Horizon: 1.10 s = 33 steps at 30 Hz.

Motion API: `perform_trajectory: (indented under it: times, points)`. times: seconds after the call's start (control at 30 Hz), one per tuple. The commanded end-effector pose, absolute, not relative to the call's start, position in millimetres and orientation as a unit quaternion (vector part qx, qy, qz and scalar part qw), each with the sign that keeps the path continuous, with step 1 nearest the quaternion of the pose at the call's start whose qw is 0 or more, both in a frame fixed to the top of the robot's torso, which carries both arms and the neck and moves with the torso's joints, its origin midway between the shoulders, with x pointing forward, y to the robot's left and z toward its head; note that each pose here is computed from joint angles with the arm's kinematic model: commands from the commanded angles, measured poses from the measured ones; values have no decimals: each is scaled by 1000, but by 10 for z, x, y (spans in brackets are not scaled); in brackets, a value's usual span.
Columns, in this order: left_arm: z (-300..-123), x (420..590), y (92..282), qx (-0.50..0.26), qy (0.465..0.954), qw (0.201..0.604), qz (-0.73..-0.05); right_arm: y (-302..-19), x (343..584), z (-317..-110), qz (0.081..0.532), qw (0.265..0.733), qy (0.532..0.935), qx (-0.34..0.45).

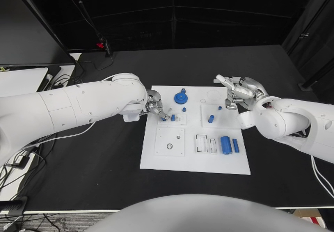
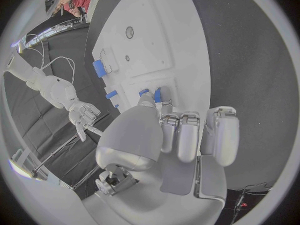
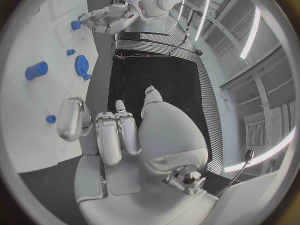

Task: Assemble the parts on the task board

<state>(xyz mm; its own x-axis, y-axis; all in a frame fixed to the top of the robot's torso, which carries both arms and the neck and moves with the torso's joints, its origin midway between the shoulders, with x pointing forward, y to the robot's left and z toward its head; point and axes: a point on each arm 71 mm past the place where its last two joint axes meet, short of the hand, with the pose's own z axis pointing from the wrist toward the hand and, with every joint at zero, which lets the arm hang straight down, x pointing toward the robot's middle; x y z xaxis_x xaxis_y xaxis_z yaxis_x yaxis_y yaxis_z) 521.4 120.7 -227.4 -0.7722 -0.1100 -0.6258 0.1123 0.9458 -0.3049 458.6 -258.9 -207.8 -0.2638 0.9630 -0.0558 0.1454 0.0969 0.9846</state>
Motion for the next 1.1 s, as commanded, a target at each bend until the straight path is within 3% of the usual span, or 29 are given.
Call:
perform_trajectory:
  times: [0.03, 1.1]
  points:
    - [-2366, 5184, 1264, 15, 936, 327, -126, -2572, 4585, -2067, 505, 407, 618, 445]
    - [-2376, 5182, 1263, 32, 940, 323, -107, -2572, 4586, -2067, 505, 407, 618, 445]
